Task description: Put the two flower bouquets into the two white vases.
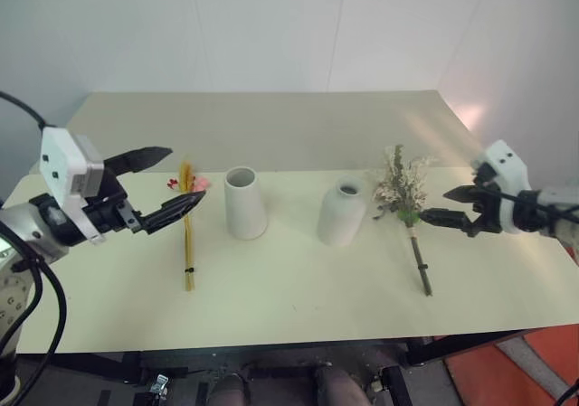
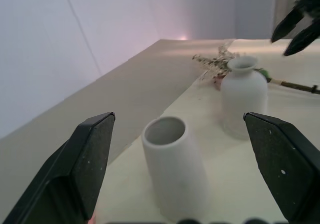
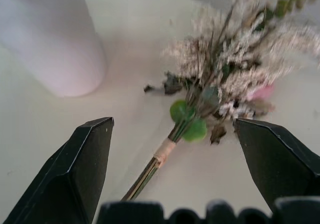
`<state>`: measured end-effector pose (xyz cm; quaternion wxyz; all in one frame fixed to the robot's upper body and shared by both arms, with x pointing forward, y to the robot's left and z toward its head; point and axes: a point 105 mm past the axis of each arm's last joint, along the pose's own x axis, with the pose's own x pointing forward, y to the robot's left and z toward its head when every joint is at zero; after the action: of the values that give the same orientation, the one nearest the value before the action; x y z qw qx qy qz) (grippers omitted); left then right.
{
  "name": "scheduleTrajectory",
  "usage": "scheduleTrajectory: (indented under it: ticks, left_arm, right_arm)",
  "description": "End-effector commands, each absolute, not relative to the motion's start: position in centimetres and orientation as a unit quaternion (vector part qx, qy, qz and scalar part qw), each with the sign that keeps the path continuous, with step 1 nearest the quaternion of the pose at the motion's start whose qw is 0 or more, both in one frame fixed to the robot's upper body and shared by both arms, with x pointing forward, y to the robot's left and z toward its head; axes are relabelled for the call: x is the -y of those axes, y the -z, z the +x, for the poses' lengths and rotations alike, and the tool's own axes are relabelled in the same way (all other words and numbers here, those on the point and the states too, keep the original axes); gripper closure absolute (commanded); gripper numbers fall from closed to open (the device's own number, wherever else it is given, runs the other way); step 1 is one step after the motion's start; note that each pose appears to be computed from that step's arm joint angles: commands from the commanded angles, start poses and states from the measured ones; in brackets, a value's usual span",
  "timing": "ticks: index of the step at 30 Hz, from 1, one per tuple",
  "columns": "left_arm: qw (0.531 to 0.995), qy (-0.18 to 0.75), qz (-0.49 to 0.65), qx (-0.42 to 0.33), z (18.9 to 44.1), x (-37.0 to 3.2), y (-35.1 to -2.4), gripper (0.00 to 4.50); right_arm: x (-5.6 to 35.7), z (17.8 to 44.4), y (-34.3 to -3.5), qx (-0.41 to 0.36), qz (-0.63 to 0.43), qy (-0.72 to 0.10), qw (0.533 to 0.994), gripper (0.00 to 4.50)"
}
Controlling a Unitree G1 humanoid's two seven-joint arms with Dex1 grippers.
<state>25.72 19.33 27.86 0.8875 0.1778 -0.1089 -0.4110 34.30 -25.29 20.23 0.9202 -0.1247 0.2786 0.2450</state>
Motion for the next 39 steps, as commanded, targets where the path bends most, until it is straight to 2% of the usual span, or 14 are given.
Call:
scheduleTrajectory:
  ticks: [1, 8, 12, 15, 20, 25, 26, 28, 30, 34, 39]
  left_arm:
    - [0.873, 0.432, 0.194, 0.119, 25.3, -18.7, -28.5, 0.02]
    - [0.864, 0.45, 0.199, 0.108, 25.0, -18.4, -28.0, 0.02]
    - [0.865, 0.449, 0.198, 0.105, 25.0, -18.6, -27.9, 0.02]
    - [0.866, 0.448, 0.198, 0.098, 24.9, -18.7, -27.6, 0.0]
    - [0.868, 0.444, 0.199, 0.098, 24.7, -18.6, -27.4, 0.0]
    - [0.873, 0.437, 0.195, 0.097, 24.6, -18.7, -27.3, 0.0]
    - [0.874, 0.435, 0.192, 0.099, 24.6, -18.8, -27.4, 0.0]
    - [0.876, 0.432, 0.192, 0.1, 24.7, -18.8, -27.5, 0.0]
    - [0.876, 0.431, 0.192, 0.099, 24.8, -18.8, -27.5, 0.0]
    - [0.877, 0.433, 0.183, 0.097, 25.0, -18.9, -27.4, 0.0]
    - [0.885, 0.436, 0.138, 0.092, 26.1, -19.2, -27.8, 0.0]
  right_arm:
    - [25.2, 34.2, -19.4, -0.36, -0.099, -0.207, 0.904, 0.0]
    - [25.1, 35.1, -15.7, -0.478, -0.072, -0.156, 0.861, 0.0]
    - [24.2, 35.6, -15.1, -0.508, -0.06, -0.171, 0.842, 0.0]
    - [23.5, 36.2, -14.6, -0.513, -0.082, -0.187, 0.834, 0.58]
    - [23.9, 37.4, -13.3, -0.515, -0.095, -0.173, 0.834, 2.25]
    - [24.2, 38.0, -13.6, -0.502, -0.078, -0.174, 0.843, 4.06]
    - [24.4, 38.0, -13.7, -0.5, -0.072, -0.173, 0.846, 4.28]
    - [24.9, 38.5, -14.5, -0.469, -0.053, -0.162, 0.867, 4.28]
    - [25.8, 39.3, -16.2, -0.405, -0.032, -0.149, 0.901, 4.28]
    - [26.6, 40.3, -22.1, -0.212, 0.008, -0.14, 0.967, 4.28]
    - [24.8, 39.9, -28.9, 0.018, 0.031, -0.15, 0.988, 4.28]
